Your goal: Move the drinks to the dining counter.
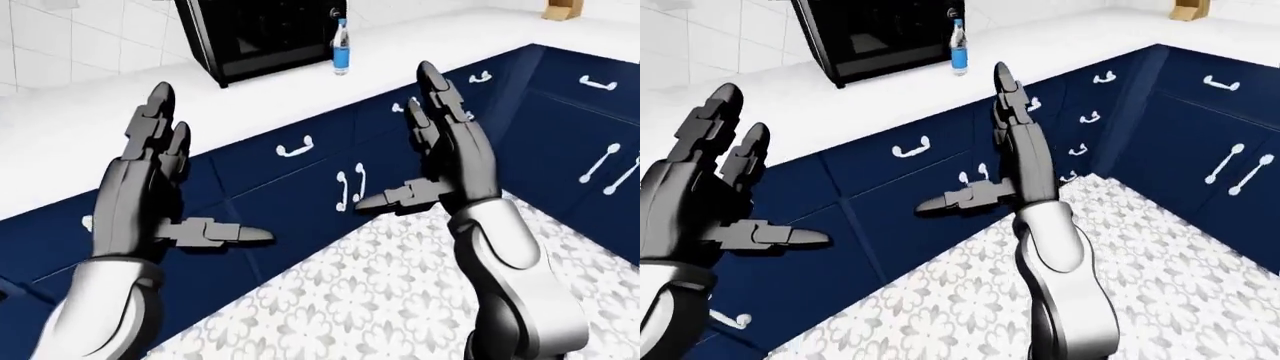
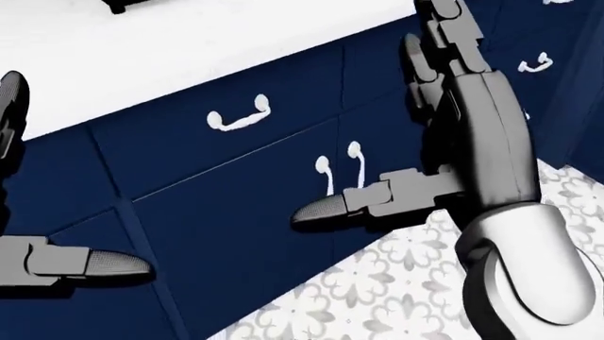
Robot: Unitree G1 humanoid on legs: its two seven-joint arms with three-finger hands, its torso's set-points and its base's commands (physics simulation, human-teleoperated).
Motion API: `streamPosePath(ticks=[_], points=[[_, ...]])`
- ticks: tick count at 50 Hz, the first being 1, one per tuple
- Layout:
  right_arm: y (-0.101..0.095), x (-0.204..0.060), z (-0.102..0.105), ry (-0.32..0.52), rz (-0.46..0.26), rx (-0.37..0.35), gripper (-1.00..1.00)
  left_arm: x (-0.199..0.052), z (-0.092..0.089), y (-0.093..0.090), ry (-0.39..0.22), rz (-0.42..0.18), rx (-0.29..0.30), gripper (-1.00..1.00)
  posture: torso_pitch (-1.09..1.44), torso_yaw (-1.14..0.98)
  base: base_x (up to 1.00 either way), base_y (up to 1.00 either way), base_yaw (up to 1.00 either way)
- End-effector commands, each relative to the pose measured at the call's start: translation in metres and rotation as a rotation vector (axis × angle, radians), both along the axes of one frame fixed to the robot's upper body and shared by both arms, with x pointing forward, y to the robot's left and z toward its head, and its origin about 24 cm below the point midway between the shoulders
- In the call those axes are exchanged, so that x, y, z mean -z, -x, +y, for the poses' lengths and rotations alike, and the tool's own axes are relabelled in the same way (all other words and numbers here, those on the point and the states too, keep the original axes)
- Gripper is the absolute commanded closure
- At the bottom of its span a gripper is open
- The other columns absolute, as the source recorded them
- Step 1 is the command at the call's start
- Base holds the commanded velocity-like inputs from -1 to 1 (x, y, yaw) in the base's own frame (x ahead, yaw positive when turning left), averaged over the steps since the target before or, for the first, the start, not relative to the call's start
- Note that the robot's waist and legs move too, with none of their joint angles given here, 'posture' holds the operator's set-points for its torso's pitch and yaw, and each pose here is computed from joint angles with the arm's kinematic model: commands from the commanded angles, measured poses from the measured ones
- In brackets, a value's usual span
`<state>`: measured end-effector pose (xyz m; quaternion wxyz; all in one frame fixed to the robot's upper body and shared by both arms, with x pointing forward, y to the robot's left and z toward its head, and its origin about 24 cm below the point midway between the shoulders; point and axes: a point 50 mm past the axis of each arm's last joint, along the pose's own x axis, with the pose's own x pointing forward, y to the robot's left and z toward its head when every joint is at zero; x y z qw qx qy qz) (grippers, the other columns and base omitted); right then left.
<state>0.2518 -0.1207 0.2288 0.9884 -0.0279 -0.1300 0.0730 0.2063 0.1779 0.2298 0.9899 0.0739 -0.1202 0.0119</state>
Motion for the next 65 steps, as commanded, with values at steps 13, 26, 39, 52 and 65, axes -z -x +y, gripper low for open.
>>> streamPosePath(ticks=[13, 26, 39, 52, 65], points=[[0.008, -0.019, -0.001, 0.025, -0.115, 0.015, -1.0, -0.013, -0.005, 0.004, -0.005, -0.08, 0.022, -1.0, 0.0, 0.0, 0.0, 0.0, 0.76], [0.009, -0.023, -0.002, 0.016, -0.14, 0.019, -1.0, -0.013, -0.004, 0.006, -0.001, -0.082, 0.02, -1.0, 0.0, 0.0, 0.25, -0.07, 0.0], [0.01, -0.028, -0.002, 0.013, -0.158, 0.021, -1.0, -0.016, -0.003, 0.007, 0.0, -0.088, 0.018, -1.0, 0.0, 0.0, 0.6, -0.15, 0.0], [0.011, -0.03, -0.002, 0.006, -0.165, 0.023, -1.0, -0.016, -0.003, 0.007, -0.002, -0.089, 0.02, -1.0, 0.0, 0.0, 0.59, -0.15, 0.0], [0.012, -0.033, -0.004, 0.0, -0.17, 0.028, -1.0, -0.018, -0.006, 0.007, -0.006, -0.091, 0.027, -1.0, 0.0, 0.0, 0.34, -0.16, 0.0]])
